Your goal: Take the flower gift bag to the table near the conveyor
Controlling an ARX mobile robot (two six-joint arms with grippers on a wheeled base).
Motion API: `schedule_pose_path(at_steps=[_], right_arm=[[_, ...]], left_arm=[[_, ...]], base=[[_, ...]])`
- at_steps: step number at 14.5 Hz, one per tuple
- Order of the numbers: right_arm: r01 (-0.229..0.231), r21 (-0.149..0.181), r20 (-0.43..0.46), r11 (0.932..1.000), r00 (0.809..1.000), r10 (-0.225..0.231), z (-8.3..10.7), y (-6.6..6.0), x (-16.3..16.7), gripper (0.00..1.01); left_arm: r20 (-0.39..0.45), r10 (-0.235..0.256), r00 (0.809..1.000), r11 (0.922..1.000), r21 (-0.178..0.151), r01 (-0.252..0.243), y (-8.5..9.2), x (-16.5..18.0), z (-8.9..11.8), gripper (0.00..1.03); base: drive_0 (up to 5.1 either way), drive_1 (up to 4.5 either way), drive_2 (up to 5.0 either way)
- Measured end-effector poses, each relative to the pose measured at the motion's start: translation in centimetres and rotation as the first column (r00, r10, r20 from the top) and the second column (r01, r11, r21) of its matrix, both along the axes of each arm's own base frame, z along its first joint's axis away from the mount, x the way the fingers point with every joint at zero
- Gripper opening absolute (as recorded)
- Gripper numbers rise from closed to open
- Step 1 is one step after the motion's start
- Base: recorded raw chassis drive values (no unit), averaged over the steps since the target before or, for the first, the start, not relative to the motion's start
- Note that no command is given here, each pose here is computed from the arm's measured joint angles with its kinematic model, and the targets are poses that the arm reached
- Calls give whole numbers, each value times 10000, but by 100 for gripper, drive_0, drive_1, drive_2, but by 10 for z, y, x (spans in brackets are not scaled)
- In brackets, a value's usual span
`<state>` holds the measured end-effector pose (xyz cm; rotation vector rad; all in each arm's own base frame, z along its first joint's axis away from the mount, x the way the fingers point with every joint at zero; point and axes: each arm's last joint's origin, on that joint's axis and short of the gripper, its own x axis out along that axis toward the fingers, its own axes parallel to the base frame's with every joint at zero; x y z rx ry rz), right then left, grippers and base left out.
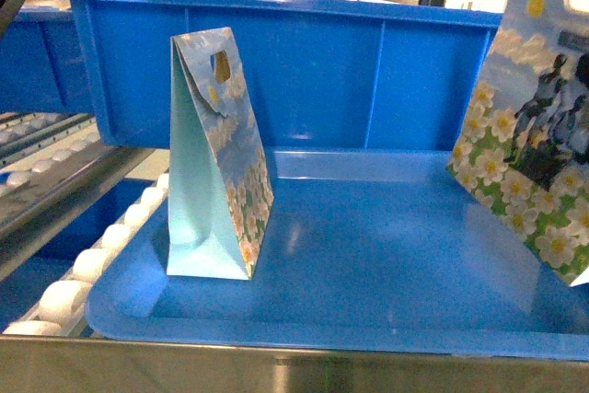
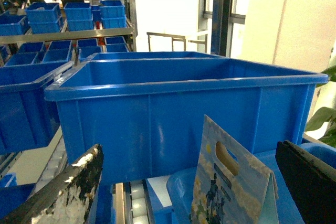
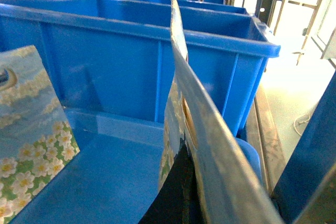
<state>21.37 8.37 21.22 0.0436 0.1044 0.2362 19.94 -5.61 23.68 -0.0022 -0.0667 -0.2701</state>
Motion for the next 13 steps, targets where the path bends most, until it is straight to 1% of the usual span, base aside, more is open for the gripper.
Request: schedule_pose_path(at_steps=[1, 2, 3, 4, 7, 9, 10, 11, 12, 13], right_arm=[[-36, 91, 230, 10000, 9997, 34, 6, -3, -8, 2], [31, 160, 398, 9999, 9992, -37, 12, -10, -17, 2], [266, 195, 479, 9995, 9985, -275, 16, -21, -29, 2], [448, 214, 524, 9988, 9976, -458, 18, -28, -36, 2], [786, 370, 913, 9962, 9925, -817, 28, -47, -66, 2], [1029, 345, 822, 9941, 9910, -1054, 21, -60, -92, 2], [1131, 347, 837, 9930, 9898, -1156, 18, -65, -99, 2], [1291, 370, 898, 9909, 9872, -1320, 16, -69, -104, 2], [1606, 382, 957, 9863, 9819, -1636, 13, -73, -107, 2], [1970, 379, 930, 9797, 9754, -1998, 11, -77, -107, 2]], left_arm=[[5, 4, 10000, 10000, 2, -4, 0, 0, 0, 98], [1, 4, 10000, 10000, 3, -4, 0, 0, 0, 98], [1, 4, 10000, 10000, 3, -4, 0, 0, 0, 98], [1, 0, 10000, 10000, 4, 0, 0, 0, 0, 98], [1, 0, 10000, 10000, 4, 0, 0, 0, 0, 98], [1, 0, 10000, 10000, 4, 0, 0, 0, 0, 98], [1, 0, 10000, 10000, 4, 0, 0, 0, 0, 98], [1, 4, 10000, 10000, 3, -4, 0, 0, 0, 98], [5, 0, 10000, 10000, 3, 0, 0, 0, 0, 98], [1, 4, 10000, 10000, 3, -4, 0, 0, 0, 98]], base=[[0, 0, 0], [0, 0, 0], [0, 0, 0], [0, 0, 0], [0, 0, 0], [0, 0, 0], [0, 0, 0], [0, 0, 0], [0, 0, 0], [0, 0, 0]])
